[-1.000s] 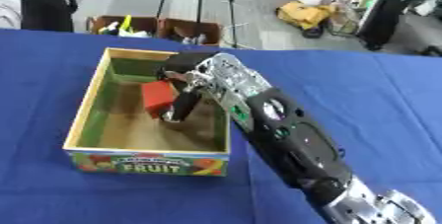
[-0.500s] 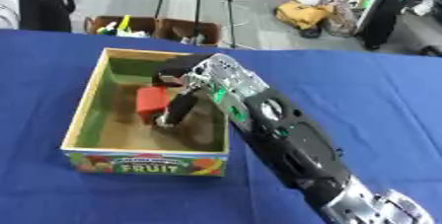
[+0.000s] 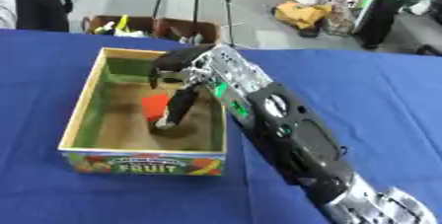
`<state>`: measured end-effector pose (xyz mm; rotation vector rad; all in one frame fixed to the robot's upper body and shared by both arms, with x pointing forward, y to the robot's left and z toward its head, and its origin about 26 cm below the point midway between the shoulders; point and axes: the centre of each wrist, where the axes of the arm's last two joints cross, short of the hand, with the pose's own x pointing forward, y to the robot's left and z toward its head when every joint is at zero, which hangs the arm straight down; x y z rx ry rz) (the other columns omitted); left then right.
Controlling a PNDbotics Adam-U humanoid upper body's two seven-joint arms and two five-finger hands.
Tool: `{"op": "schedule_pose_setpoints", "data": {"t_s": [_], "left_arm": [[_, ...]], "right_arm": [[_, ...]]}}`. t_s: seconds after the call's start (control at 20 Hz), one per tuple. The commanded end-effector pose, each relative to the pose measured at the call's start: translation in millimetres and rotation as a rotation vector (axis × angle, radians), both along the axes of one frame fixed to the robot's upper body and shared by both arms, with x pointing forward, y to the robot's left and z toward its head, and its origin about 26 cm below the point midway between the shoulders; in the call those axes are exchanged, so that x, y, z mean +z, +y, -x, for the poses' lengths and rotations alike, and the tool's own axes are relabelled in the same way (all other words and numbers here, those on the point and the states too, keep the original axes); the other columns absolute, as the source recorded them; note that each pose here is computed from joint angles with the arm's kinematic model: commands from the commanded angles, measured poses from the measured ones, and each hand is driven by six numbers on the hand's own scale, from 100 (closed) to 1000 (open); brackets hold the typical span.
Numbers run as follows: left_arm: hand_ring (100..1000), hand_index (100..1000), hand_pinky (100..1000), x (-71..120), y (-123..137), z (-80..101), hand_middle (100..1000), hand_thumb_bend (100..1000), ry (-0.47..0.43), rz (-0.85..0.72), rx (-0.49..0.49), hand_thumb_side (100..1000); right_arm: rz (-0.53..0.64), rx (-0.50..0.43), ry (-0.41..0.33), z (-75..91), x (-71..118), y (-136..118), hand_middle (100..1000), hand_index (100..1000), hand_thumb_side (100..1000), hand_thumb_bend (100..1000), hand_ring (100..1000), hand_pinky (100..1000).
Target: Pick up objects on the table and place them in the box.
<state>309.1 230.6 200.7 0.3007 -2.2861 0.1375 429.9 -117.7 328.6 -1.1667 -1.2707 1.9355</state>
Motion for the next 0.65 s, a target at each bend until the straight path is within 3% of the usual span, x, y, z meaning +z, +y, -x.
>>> {"op": "schedule_pose_setpoints", "data": {"t_s": [0.05,0.45,0.65], "left_arm": [[652,628,465,7.1,0,2.9,602,100,-0.027,-0.004,-0.001,926],[652,628,466,6.3,3,3.2,601,100,-0.026,-0.001,0.014,925],[652,628,466,5.4,3,3.4,601,100,-0.024,0.001,0.019,924]], "right_arm": [[-0.033,0.015,-0.107,14.6,28.1,-8,869,848,679,446,897,695],[-0.262,0.089,-0.275,63.2,68.0,-34,829,841,765,374,852,669],[-0.436,0.124,-0.319,87.9,83.2,-51,806,839,754,354,834,656]]}}
